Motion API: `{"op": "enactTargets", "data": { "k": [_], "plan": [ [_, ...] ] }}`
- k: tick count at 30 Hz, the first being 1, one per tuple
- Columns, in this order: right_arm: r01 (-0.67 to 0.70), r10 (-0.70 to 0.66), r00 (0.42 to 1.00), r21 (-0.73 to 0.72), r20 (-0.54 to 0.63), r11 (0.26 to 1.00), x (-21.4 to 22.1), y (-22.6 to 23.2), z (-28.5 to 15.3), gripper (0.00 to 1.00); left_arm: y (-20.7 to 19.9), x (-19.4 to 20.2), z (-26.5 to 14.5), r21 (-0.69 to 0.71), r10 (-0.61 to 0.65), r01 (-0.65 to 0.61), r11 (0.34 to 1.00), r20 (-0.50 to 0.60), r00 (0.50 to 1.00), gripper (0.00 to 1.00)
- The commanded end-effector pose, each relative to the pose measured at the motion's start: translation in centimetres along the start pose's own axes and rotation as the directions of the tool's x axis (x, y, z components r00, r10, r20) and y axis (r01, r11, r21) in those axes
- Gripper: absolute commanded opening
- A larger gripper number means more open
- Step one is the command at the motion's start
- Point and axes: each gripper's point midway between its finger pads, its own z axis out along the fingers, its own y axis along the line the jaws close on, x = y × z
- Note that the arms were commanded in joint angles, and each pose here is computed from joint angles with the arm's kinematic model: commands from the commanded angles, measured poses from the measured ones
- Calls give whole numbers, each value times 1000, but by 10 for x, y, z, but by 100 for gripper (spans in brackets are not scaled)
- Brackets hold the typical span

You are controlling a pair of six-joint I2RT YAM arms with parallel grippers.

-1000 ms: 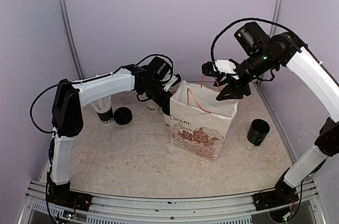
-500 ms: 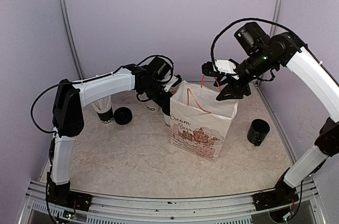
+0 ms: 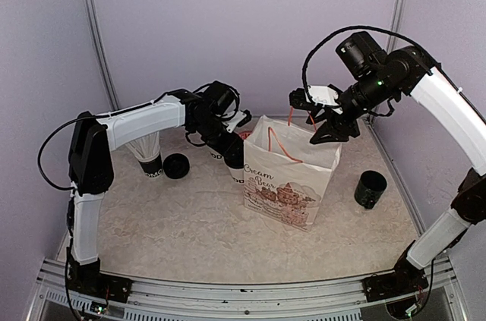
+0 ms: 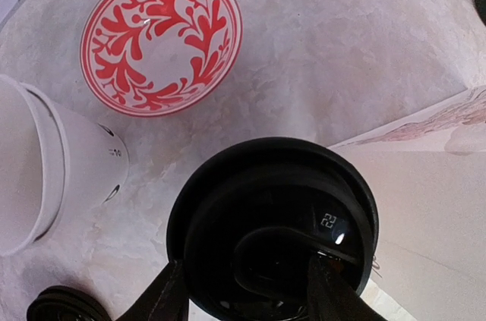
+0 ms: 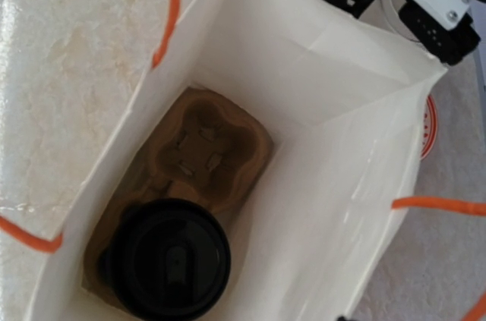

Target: Pack the takeout coffee

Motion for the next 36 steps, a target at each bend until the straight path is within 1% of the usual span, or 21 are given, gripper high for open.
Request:
{"op": "enactTargets", "data": {
  "k": [1, 8, 16, 18, 22, 26, 28, 30, 31, 32, 33, 34, 35, 36],
  "plan": [
    [-7, 7, 1000, 17, 12, 1000, -2, -3, -4, 51, 1, 13, -18, 28, -28, 29, 999, -30, 999, 50],
    [-7, 7, 1000, 17, 14, 1000, -2, -3, -3, 51, 1, 17, -22, 34, -34, 34, 999, -24, 999, 47],
    [-6, 5, 1000, 16, 14, 1000, -2, -3, -4, 51, -1, 1, -16, 60, -39, 38, 997, 5, 999, 39],
    [-6, 6, 1000, 20, 13, 1000, -1, -2, -4, 51, -2, -2, -15, 69, -41, 40, 997, 8, 999, 36],
    [-7, 7, 1000, 25, 12, 1000, 0, -1, -6, 51, -4, -4, -16, 93, -44, 43, 995, 9, 999, 26],
    [-7, 7, 1000, 24, 9, 1000, 2, 0, -6, 51, -4, -4, -18, 99, -50, 49, 994, 9, 999, 26],
    [-6, 6, 1000, 26, 12, 1000, 1, 0, -6, 51, 1, -4, -17, 72, -63, 63, 995, 9, 998, 30],
    [-6, 6, 1000, 26, 15, 1000, 0, -1, -7, 51, 4, -6, -20, 51, -76, 75, 996, 18, 997, 40],
    [-6, 6, 1000, 28, 18, 1000, -1, -1, -8, 51, 6, -9, -25, 42, -77, 76, 996, 33, 996, 48],
    [-5, 5, 1000, 31, 19, 1000, -1, -1, -9, 51, 6, -11, -27, 39, -71, 69, 997, 48, 996, 60],
    [-4, 3, 1000, 34, 17, 999, -1, -2, -10, 51, 3, -12, -30, 44, -51, 48, 998, 60, 997, 65],
    [-3, 2, 1000, 40, 15, 999, -1, -2, -11, 51, 1, -13, -32, 37, -25, 22, 999, 71, 997, 74],
    [-2, 1, 1000, 47, 10, 999, 0, -3, -12, 49, 0, -16, -36, 23, 1, -3, 1000, 86, 996, 90],
    [-1, 0, 1000, 56, 6, 998, 0, -5, -14, 46, -2, -19, -37, 11, 26, -27, 1000, 94, 995, 93]
  ]
}}
